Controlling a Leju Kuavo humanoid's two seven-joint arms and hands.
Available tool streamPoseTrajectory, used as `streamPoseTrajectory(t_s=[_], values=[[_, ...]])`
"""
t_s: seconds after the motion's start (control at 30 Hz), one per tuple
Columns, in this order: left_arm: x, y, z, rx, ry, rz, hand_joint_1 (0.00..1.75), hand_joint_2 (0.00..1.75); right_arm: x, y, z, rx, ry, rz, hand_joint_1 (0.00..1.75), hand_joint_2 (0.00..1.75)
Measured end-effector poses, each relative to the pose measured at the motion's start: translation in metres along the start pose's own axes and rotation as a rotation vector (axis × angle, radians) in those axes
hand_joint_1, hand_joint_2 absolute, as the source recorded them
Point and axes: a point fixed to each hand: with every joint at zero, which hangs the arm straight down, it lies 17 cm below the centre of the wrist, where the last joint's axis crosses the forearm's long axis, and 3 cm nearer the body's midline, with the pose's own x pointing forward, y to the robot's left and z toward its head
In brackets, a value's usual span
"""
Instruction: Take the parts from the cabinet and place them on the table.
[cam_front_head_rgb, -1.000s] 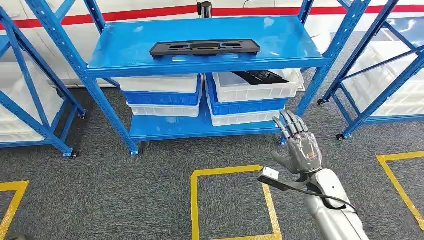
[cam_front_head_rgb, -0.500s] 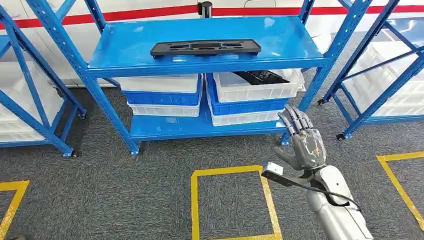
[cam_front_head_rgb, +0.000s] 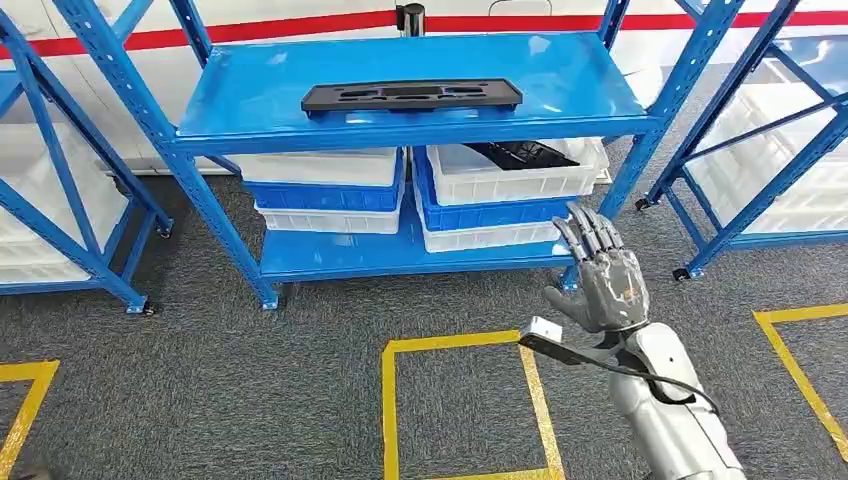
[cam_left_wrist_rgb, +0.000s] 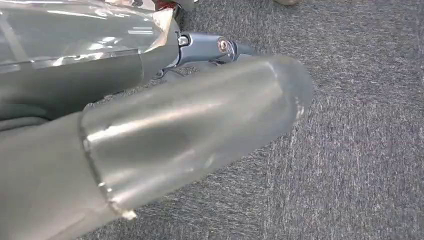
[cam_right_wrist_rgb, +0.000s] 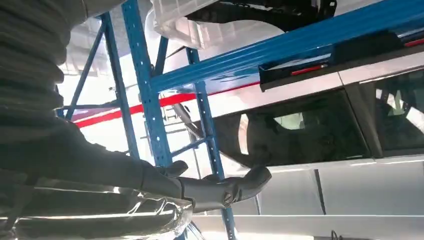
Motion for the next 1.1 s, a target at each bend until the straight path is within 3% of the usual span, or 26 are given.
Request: streamPoseTrajectory(t_s=[1.1], values=[[0.0042,-0.0021,-0.0008,-0.015,-0.019,0.002,0.00,0.00,-0.0094,0.0078,0.0027,0.021,0.005,-0.013,0.00,1.75]])
